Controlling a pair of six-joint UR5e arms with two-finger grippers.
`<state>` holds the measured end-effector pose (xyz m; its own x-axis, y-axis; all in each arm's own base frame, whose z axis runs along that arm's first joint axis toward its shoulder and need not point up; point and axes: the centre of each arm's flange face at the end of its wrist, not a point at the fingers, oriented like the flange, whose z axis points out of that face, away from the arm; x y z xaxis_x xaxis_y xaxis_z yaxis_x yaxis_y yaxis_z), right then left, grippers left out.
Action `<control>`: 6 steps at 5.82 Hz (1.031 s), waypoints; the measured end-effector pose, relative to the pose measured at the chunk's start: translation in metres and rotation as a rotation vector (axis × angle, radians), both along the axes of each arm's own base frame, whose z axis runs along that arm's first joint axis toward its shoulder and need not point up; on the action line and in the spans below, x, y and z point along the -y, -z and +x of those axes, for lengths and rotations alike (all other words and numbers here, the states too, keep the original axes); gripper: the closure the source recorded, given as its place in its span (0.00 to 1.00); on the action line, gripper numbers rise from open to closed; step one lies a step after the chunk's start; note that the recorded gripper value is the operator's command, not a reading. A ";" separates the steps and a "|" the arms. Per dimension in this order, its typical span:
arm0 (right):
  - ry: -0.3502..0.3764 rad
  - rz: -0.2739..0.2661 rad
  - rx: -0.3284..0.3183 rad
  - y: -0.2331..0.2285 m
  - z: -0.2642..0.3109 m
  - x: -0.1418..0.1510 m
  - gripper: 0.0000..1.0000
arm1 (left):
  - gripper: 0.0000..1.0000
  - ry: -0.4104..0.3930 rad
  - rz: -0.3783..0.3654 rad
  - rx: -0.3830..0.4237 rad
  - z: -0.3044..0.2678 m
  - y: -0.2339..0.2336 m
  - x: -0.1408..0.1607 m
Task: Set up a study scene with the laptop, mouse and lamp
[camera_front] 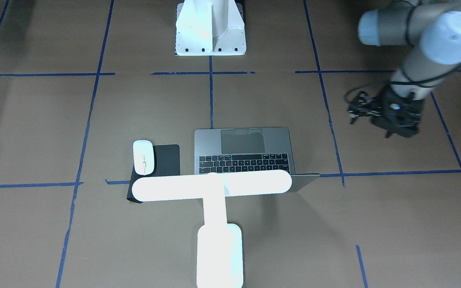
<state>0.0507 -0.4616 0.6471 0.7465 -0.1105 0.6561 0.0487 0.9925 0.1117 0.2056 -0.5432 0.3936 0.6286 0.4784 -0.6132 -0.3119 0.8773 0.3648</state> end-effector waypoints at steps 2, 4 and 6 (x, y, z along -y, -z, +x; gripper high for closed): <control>0.000 0.002 0.001 0.001 0.000 0.000 0.00 | 0.00 0.020 -0.049 -0.022 -0.123 -0.090 -0.017; 0.001 -0.001 0.002 0.000 0.000 -0.003 0.00 | 0.00 0.105 -0.183 -0.012 -0.201 -0.179 -0.078; 0.001 -0.005 0.003 -0.002 0.000 -0.004 0.00 | 0.00 0.202 -0.320 0.006 -0.248 -0.249 -0.126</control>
